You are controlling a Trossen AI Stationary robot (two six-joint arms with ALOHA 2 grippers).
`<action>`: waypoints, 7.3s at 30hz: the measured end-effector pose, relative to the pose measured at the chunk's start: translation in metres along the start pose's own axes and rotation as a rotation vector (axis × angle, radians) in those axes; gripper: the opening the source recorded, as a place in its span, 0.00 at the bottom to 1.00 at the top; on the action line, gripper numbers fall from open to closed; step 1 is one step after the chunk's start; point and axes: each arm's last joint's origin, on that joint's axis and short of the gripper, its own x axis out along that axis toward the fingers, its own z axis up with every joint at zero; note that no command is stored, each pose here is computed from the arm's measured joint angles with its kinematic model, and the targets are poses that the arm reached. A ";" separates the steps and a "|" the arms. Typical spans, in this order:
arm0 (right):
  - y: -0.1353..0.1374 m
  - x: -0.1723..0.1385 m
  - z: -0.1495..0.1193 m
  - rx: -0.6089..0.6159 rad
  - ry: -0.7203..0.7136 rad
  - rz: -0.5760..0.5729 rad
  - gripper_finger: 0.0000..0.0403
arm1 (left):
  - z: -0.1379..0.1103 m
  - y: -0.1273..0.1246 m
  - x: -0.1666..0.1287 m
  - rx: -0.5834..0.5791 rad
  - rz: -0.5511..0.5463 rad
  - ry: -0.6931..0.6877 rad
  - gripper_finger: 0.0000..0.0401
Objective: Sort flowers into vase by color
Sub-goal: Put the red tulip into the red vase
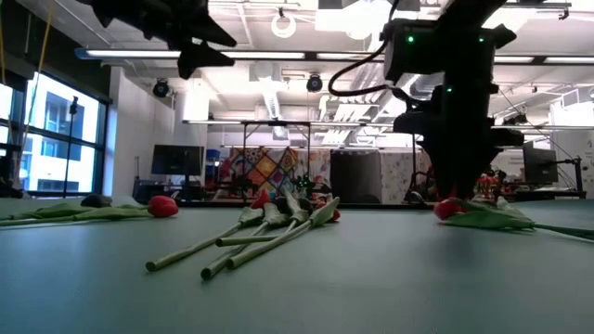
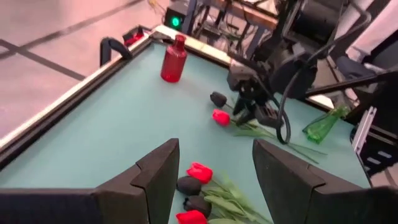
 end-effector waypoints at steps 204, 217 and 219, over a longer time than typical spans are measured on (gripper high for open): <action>-0.099 -0.212 0.092 0.248 -1.418 -0.431 0.00 | 0.018 0.008 -0.022 0.035 0.052 -0.184 0.47; -0.097 -0.192 0.084 0.264 -1.323 -0.414 0.00 | 0.018 0.008 -0.022 0.034 0.052 -0.184 0.47; -0.097 -0.191 0.084 0.269 -1.319 -0.411 0.00 | 0.018 0.008 -0.022 0.034 0.052 -0.184 0.47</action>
